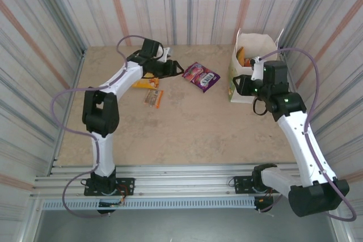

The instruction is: Place the snacks into the paper bag

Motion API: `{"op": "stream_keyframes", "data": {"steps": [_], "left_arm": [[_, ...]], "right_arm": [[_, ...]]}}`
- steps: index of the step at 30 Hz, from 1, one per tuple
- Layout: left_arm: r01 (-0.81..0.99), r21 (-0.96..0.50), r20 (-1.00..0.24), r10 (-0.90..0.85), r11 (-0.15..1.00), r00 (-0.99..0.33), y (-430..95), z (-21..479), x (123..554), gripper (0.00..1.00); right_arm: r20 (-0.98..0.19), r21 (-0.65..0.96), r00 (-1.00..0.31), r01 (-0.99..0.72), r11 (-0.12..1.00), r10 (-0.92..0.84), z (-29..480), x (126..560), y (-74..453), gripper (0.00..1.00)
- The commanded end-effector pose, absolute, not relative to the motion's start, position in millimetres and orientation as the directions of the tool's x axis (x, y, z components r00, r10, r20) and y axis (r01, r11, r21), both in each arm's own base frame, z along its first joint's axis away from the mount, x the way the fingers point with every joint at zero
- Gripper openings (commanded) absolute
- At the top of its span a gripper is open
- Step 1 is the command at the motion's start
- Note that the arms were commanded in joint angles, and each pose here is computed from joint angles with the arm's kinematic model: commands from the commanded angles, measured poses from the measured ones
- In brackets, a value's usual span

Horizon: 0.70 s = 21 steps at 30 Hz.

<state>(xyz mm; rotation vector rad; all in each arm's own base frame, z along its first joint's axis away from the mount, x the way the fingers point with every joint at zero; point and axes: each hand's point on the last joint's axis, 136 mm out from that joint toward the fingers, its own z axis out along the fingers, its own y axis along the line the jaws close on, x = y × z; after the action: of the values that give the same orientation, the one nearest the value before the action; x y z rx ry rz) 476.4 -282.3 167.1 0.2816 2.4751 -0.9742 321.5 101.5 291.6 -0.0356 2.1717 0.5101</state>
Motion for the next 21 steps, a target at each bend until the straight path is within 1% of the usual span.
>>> {"op": "stream_keyframes", "data": {"steps": [1, 3, 8, 14, 21], "left_arm": [[0.314, -0.629, -0.455, -0.009, 0.711, -0.890, -293.1, 157.3, 493.4, 0.70], [0.280, -0.629, -0.435, -0.030, 0.725, -0.900, -291.9, 139.9, 506.6, 0.69], [0.213, -0.638, -0.393, -0.074, 0.740, -0.917, -289.7, 108.4, 530.6, 0.68], [0.185, -0.626, -0.381, -0.090, 0.758, -0.920, -291.7, 83.7, 546.2, 0.68], [0.143, -0.665, -0.342, -0.129, 0.733, -0.931, -300.5, 66.9, 559.9, 0.67]], "right_arm": [[-0.802, 0.373, -0.571, -0.246, 0.895, 0.177, 298.6, 320.1, 112.5, 0.42], [-0.802, 0.394, -0.562, -0.240, 0.887, 0.204, 293.3, 320.6, 118.0, 0.41], [-0.817, 0.385, -0.548, -0.285, 0.878, 0.181, 283.0, 316.6, 135.8, 0.43], [-0.821, 0.389, -0.548, -0.327, 0.861, 0.162, 276.2, 320.0, 150.0, 0.43], [-0.818, 0.389, -0.558, -0.356, 0.850, 0.141, 273.8, 330.0, 160.1, 0.43]]}}
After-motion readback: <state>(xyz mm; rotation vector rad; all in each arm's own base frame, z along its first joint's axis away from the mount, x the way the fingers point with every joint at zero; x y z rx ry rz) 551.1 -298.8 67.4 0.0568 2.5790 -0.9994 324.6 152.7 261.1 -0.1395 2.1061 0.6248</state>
